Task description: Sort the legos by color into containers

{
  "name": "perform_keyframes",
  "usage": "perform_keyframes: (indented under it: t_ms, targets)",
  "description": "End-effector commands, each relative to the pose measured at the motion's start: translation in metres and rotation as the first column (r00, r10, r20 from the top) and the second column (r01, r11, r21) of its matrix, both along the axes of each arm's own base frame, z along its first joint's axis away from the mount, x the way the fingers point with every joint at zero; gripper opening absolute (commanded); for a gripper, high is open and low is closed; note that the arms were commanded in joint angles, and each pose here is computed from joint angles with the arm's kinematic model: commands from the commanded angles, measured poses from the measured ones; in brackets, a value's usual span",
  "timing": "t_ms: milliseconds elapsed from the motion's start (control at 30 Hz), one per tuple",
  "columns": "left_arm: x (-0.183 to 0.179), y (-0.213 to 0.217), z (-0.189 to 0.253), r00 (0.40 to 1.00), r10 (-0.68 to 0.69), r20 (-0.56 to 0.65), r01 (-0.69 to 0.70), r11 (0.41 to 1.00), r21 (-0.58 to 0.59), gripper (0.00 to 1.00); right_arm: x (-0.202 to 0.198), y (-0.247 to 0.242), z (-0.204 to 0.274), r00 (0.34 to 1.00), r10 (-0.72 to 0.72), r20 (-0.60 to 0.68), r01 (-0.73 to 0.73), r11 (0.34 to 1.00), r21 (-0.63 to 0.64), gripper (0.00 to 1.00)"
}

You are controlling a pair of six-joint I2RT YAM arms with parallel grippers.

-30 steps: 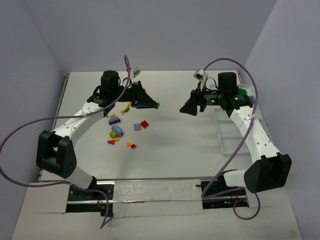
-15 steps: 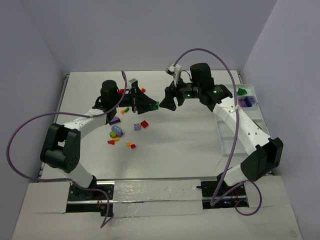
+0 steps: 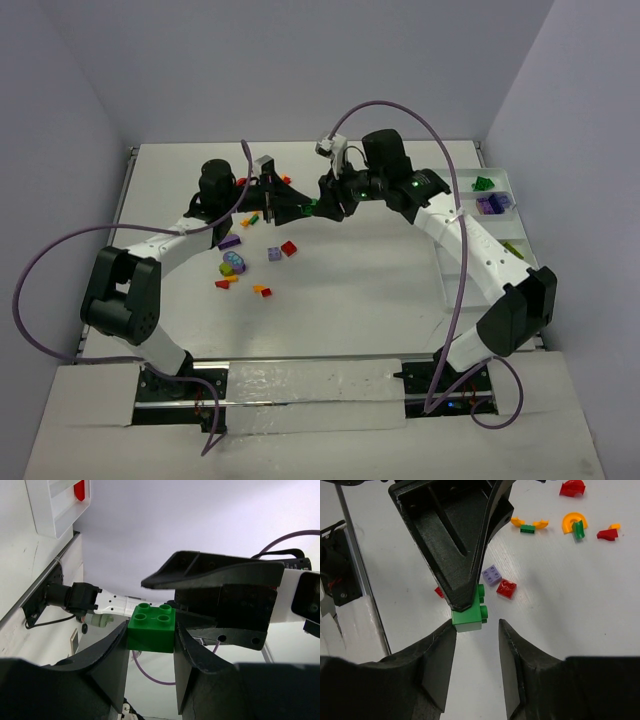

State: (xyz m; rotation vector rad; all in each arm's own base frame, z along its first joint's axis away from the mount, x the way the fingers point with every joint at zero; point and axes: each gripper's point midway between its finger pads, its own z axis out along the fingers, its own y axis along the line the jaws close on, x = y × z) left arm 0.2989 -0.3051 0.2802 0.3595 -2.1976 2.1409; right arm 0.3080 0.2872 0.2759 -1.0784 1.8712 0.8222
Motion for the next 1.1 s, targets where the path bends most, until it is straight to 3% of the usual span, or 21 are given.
perform_keyframes:
  t_ms: [0, 333, 467, 533, 567, 667, 700, 733, 800, 867, 900, 933, 1000, 1067]
  targets:
    - [0.0, 0.001, 0.005, 0.999, -0.006, 0.038, 0.006, 1.0, -0.017, 0.0, 0.01, 0.008, 0.025, 0.998, 0.002, 0.069, -0.005, 0.999, 0.04, 0.45]
    - [0.0, 0.0, 0.001, 1.0, -0.007, 0.028, 0.007, 1.0, -0.016, 0.0, 0.01, 0.017, 0.026, 0.998, 0.031, 0.049, -0.034, 0.997, 0.064, 0.48]
    - [0.001, -0.001, 0.002, 0.999, -0.01, 0.034, 0.011, 1.0, -0.018, 0.02, 0.01, 0.017, 0.026, 0.998, 0.033, 0.055, -0.037, 0.997, 0.062, 0.32]
    - [0.001, -0.001, 0.0, 0.999, -0.01, 0.041, 0.011, 1.0, -0.015, 0.15, 0.01, 0.015, 0.026, 0.998, 0.03, 0.058, -0.033, 0.998, 0.061, 0.19]
    - [0.003, 0.0, -0.002, 0.999, -0.006, 0.052, 0.006, 1.0, -0.009, 0.27, 0.011, 0.013, 0.027, 0.998, 0.025, 0.06, -0.028, 0.998, 0.061, 0.12]
    - [0.008, 0.004, -0.009, 0.997, 0.005, 0.082, -0.007, 1.0, 0.023, 0.54, 0.013, 0.005, 0.025, 0.999, 0.007, 0.049, -0.01, 0.998, 0.059, 0.01]
    - [0.015, 0.008, -0.008, 0.992, 0.022, 0.125, -0.026, 0.999, 0.035, 0.69, 0.014, -0.001, 0.022, 0.999, -0.006, 0.041, 0.003, 0.999, 0.054, 0.0]
    - [0.029, 0.018, -0.012, 0.984, 0.061, 0.168, -0.075, 0.994, 0.078, 0.95, 0.016, -0.011, 0.017, 0.999, -0.027, 0.028, 0.026, 0.999, 0.042, 0.0]
    - [0.047, 0.039, -0.027, 0.983, 0.119, 0.142, -0.142, 0.975, 0.169, 0.99, 0.025, -0.04, 0.001, 0.996, -0.091, 0.001, 0.091, 0.996, 0.004, 0.0]
    - [0.069, 0.058, -0.021, 0.934, 0.122, 0.336, -0.215, 0.943, 0.256, 0.99, 0.036, -0.076, -0.011, 0.985, -0.172, -0.011, 0.171, 0.984, -0.044, 0.0]
    - [0.076, 0.073, -0.034, 0.936, 0.143, 0.323, -0.256, 0.904, 0.342, 0.99, 0.044, -0.106, -0.018, 0.971, -0.238, -0.016, 0.235, 0.968, -0.084, 0.0]
    - [0.09, 0.077, -0.023, 0.882, 0.132, 0.453, -0.314, 0.881, 0.355, 0.99, 0.044, -0.107, -0.018, 0.971, -0.24, -0.016, 0.238, 0.968, -0.085, 0.0]
    - [0.111, 0.1, -0.023, 0.797, 0.067, 0.6, -0.433, 0.756, 0.491, 0.99, 0.063, -0.174, -0.038, 0.923, -0.385, -0.003, 0.375, 0.901, -0.219, 0.0]
    - [0.123, 0.118, -0.021, 0.749, 0.018, 0.662, -0.507, 0.659, 0.555, 0.99, 0.075, -0.223, -0.054, 0.869, -0.494, 0.01, 0.471, 0.823, -0.318, 0.0]
